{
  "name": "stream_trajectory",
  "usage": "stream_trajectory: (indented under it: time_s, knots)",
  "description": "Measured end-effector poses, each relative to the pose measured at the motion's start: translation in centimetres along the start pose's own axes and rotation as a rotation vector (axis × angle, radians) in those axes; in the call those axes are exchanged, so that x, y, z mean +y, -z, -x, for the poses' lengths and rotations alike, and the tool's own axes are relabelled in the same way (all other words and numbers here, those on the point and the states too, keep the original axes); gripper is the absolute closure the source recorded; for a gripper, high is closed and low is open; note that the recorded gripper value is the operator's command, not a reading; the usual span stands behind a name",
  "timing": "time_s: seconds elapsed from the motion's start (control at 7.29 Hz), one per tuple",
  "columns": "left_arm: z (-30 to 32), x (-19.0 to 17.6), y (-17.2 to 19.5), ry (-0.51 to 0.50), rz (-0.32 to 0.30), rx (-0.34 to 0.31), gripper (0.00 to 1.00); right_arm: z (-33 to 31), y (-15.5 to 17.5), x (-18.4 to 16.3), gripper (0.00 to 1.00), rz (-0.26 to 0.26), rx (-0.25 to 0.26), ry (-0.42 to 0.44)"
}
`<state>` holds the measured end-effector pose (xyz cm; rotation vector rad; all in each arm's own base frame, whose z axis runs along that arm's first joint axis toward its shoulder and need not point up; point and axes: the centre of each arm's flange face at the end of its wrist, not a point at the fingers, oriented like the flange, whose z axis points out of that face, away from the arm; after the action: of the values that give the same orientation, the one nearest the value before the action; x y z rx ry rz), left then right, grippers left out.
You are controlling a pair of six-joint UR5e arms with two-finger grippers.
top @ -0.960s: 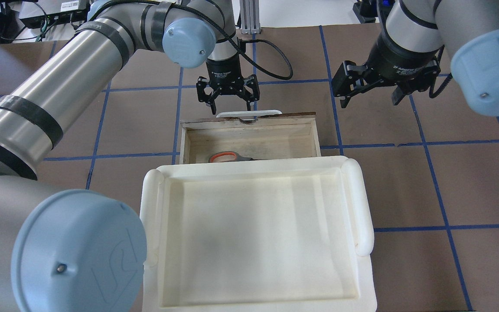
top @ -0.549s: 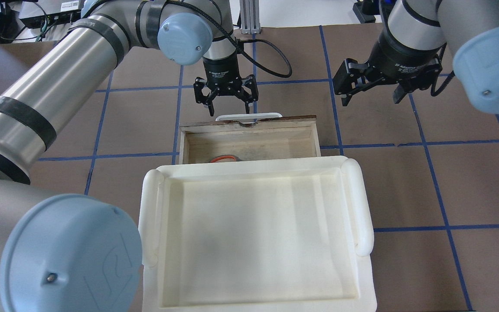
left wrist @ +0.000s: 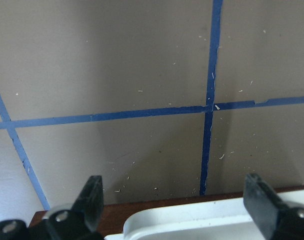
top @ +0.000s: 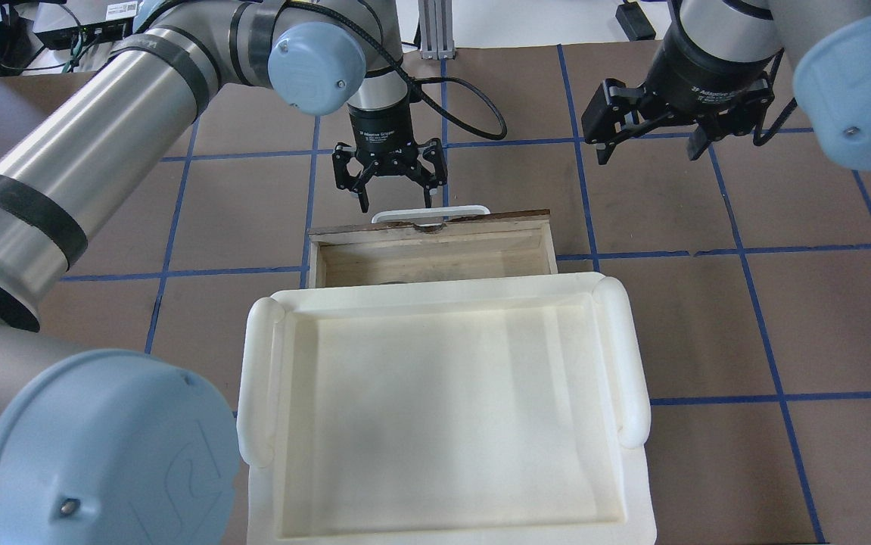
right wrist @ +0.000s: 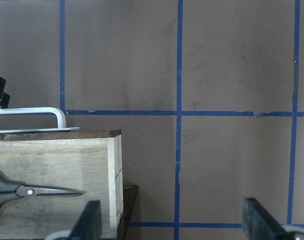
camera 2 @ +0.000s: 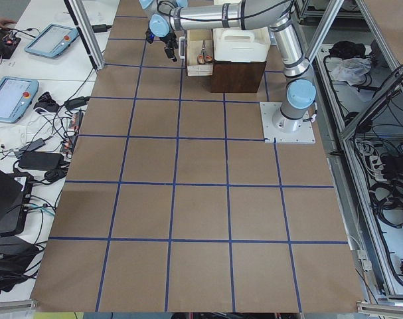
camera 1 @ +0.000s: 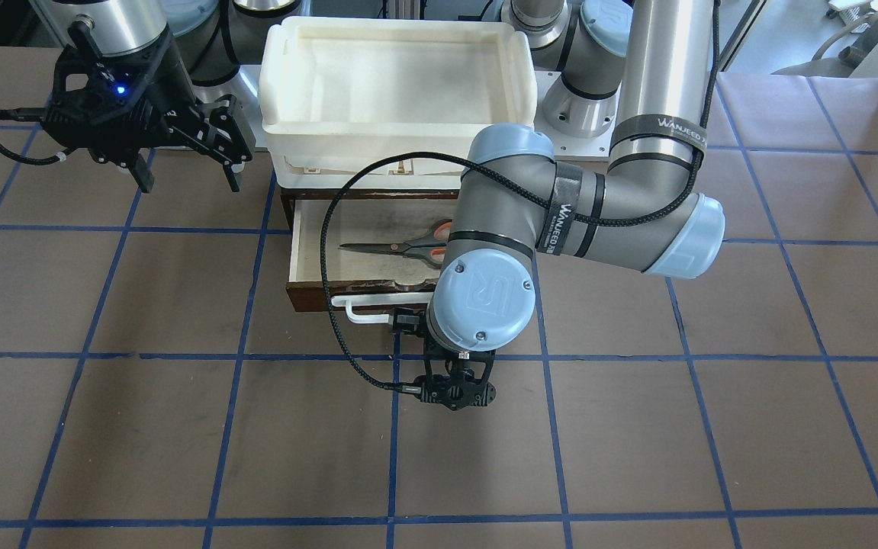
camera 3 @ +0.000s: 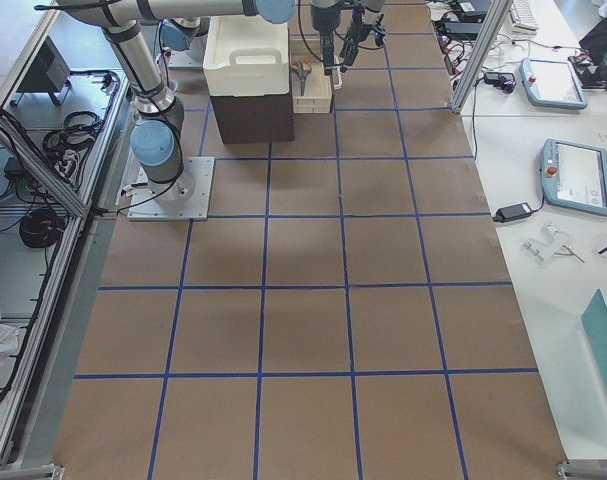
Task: Put scissors in drawer and close it
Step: 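Push the drawer shut with the left gripper, away from the robot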
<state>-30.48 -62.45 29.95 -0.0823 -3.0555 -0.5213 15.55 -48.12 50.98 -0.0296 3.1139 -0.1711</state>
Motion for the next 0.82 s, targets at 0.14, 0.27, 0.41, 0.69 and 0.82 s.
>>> stream_trajectory:
  time_s: [0.14,0.27,0.41,0.69,0.82]
  knots:
    - [0.1,0.3,0.1,0.002,0.012,-0.002,0.00,-0.2,-0.1,-0.6,0.00,0.000,-0.001,-0.003]
    - [0.2,0.6,0.1,0.004,0.023,-0.004,0.00,-0.4,0.0,-1.3,0.00,-0.002,-0.001,-0.007]
    - [0.2,0.9,0.0,0.005,0.038,-0.003,0.00,-0.6,0.1,-1.8,0.00,-0.001,0.000,-0.009]
    - [0.5,2.1,-0.8,0.014,0.086,0.003,0.00,-0.8,0.2,-1.9,0.00,0.000,0.002,-0.011]
    - [0.7,2.8,-0.9,0.021,0.116,0.007,0.00,-0.9,0.3,-1.9,0.00,-0.002,0.013,-0.013]
